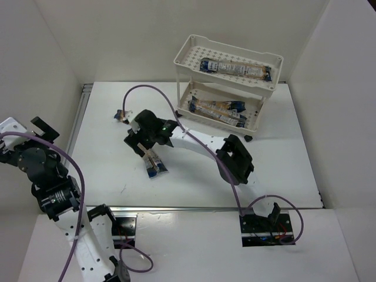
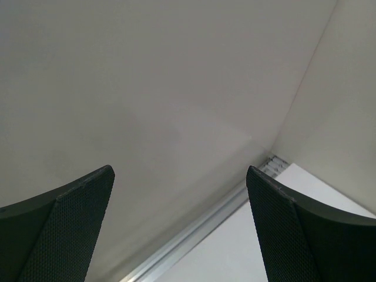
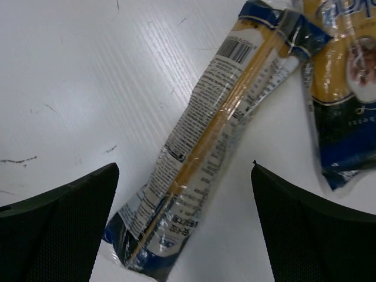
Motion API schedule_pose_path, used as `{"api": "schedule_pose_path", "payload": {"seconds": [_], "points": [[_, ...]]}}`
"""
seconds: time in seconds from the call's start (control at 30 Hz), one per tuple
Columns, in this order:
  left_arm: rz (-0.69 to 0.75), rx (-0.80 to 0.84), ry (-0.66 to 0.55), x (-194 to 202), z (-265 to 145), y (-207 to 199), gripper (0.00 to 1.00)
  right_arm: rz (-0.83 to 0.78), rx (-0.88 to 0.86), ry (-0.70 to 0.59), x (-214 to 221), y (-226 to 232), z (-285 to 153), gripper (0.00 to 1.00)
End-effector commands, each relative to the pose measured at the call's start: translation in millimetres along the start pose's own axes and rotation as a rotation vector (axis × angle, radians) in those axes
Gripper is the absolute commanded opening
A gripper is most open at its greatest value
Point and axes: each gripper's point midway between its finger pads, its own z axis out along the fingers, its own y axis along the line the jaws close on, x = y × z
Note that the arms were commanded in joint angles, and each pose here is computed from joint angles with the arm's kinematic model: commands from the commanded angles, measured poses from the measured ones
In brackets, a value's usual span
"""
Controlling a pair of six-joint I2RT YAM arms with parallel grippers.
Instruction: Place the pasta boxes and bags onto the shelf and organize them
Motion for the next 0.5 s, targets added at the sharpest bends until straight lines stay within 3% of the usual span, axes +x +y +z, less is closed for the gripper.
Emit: {"api": "schedule_pose_path", "payload": {"seconds": [0.0,0.17,0.33,0.4,0.47], "points": [[-0.114,0.063,0.098,28,-3,-15,1.0,0.082,0.03,-0.04,-16,6,12,0.98],[-0.128,0.083,0.134,36,-3,-19,1.0,0.127,0.058,0.033,23,7,49,0.98],[-0.128,0.064,0.126,29,-2,-15,1.0,0.184,0.28,0.078,59,-28,77,0.98],[-0.107,0.066,0.122,26,0,-15,1.0,0.184,0.252,0.094,66,-23,82,0.97],[-0.109,0.055,0.112,22,0,-13,1.0,0.18,0.182,0.119,73,-6,87,0.82]]}}
